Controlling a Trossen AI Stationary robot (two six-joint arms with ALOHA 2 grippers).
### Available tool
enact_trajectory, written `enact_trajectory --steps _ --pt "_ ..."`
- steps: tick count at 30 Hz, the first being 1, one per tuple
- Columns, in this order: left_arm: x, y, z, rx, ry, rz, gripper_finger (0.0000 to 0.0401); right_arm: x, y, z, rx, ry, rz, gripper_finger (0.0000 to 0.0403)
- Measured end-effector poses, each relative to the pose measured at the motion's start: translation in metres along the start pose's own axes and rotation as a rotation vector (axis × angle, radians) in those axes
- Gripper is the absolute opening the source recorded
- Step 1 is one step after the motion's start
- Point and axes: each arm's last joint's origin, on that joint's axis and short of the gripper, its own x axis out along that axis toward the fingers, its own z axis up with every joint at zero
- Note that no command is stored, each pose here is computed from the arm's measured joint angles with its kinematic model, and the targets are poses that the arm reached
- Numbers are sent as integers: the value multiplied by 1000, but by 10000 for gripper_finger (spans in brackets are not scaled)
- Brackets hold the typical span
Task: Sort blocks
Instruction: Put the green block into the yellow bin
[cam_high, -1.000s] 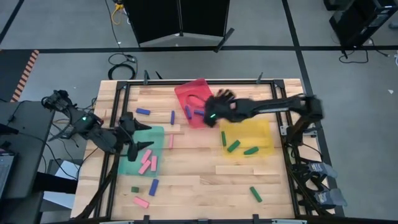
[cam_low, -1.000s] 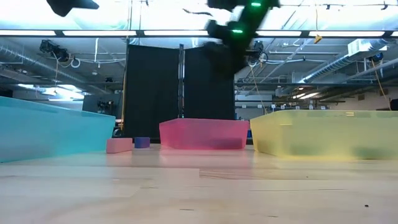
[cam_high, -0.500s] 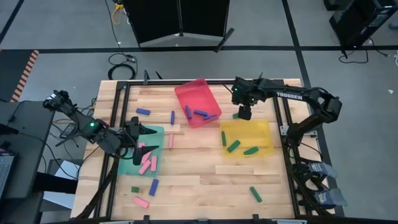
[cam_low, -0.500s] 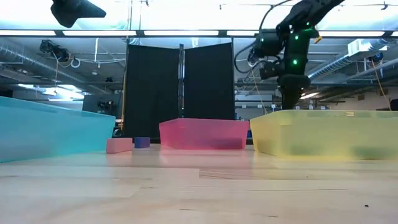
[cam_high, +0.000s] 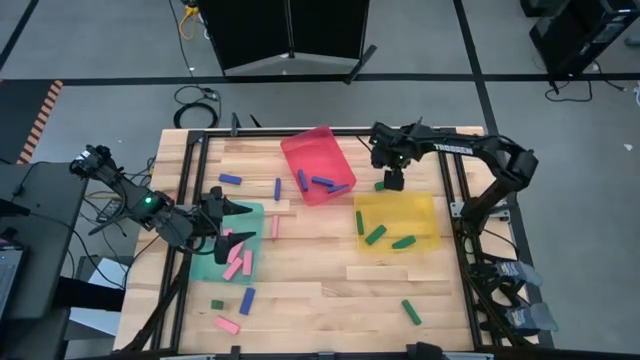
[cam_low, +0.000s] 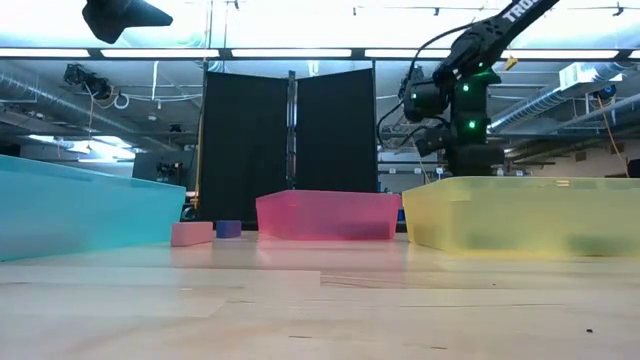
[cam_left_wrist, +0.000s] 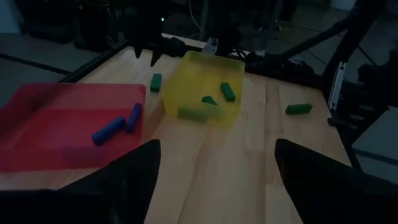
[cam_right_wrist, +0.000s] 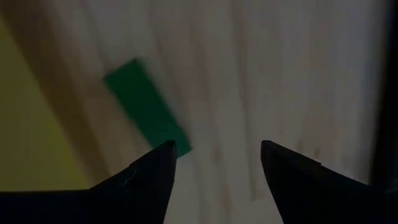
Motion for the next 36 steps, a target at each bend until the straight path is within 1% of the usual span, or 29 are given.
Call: enact_trajectory --steps 3,5,9,14,20,27,36 --pt "0 0 0 0 -1 1 323 -16 -5 -2 40 -94 -22 240" --pt "0 0 0 0 -2 2 323 -25 -5 -5 34 -126 -32 238" --pt "0 0 0 -1 -4 5 323 -29 -2 -10 -24 -99 0 237" --pt "0 0 1 -7 -13 9 323 -12 1 -9 -73 -27 85 244" --pt "0 -1 3 -19 -25 6 323 11 2 -1 -117 22 139 246" --pt "0 -1 2 -23 -25 6 323 35 4 4 -149 81 172 246" --pt "0 -1 2 -23 -25 7 323 53 6 7 -180 113 210 240"
